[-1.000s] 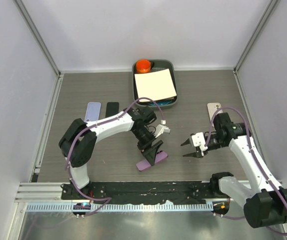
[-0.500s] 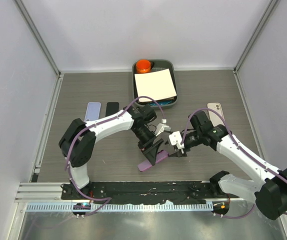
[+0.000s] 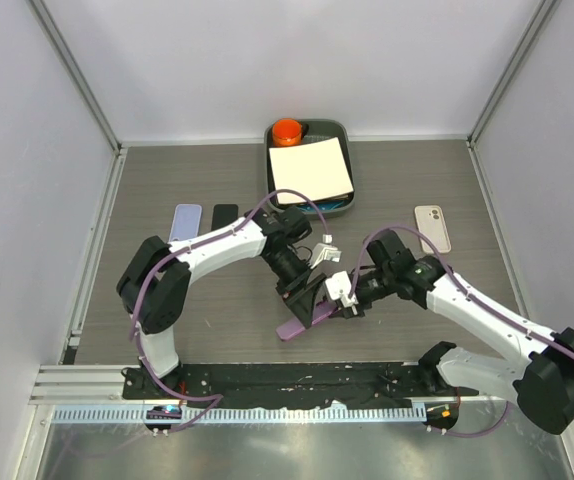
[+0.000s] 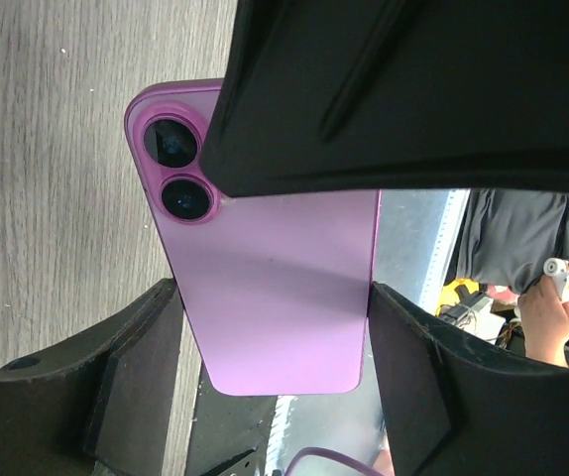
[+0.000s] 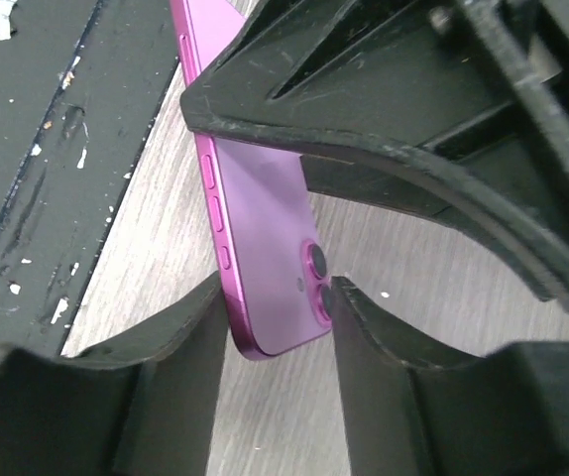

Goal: Take the phone out of the phone case
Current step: Pick up the phone at the center of the board.

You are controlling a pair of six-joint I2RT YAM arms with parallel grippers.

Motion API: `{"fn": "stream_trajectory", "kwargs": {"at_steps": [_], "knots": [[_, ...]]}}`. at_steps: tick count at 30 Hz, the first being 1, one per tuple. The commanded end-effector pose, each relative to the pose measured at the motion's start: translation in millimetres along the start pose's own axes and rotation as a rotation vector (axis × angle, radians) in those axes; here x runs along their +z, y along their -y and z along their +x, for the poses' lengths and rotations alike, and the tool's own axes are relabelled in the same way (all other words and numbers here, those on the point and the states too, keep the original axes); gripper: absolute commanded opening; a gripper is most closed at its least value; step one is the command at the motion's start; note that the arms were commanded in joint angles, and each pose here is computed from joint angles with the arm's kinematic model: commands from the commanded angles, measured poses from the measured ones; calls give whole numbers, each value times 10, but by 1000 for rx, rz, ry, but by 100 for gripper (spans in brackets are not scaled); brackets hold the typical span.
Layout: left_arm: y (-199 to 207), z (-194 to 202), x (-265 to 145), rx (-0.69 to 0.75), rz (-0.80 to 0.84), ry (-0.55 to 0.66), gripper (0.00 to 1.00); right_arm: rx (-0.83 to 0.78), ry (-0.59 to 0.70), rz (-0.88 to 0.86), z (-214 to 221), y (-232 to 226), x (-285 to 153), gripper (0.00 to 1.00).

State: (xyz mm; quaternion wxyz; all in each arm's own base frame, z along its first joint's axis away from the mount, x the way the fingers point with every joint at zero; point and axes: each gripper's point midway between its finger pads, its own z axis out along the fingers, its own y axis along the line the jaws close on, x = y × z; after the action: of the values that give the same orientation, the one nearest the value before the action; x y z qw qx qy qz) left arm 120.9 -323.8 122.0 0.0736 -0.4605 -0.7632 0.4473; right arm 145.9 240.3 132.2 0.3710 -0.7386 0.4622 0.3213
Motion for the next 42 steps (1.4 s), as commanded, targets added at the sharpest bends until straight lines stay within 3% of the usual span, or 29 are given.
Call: {"fn": "stream_trajectory", "kwargs": {"at_steps": [1, 2, 5, 9, 12, 13, 16, 19, 24, 30, 38, 42], "knots": [[205, -139, -140, 24, 61, 55, 0, -9, 4, 17, -2, 25, 59, 45], [211, -145, -144, 25, 67, 58, 0, -12, 7, 19, -12, 26, 66, 40], [220, -149, -155, 24, 71, 63, 0, 0, 24, 62, -67, 120, 72, 1], [175, -158, -179, 24, 48, 71, 12, 24, 29, 78, -150, 180, 37, 1], [97, -173, -218, 30, 5, 83, 28, 39, 16, 73, -173, 179, -1, 1], [55, -184, -242, 34, -23, 89, 39, 44, 11, 77, -194, 197, -20, 1], [-126, -219, -349, 55, -134, 112, 54, 85, -13, 77, -192, 191, -61, 1], [-190, -240, -435, 107, -211, 125, 60, 136, -20, 66, -180, 170, -88, 1], [-145, -376, -557, 251, -299, 170, 61, 318, 26, -46, -128, 60, -82, 1], [-190, -350, -442, 319, -359, 151, 61, 503, 155, -136, -206, 97, -313, 1], [-102, -402, -330, 333, -277, 171, 61, 588, 287, -269, -331, 55, -461, 1], [-76, -463, -356, 318, -282, 194, 61, 580, 277, -268, -243, 47, -447, 1]]}}
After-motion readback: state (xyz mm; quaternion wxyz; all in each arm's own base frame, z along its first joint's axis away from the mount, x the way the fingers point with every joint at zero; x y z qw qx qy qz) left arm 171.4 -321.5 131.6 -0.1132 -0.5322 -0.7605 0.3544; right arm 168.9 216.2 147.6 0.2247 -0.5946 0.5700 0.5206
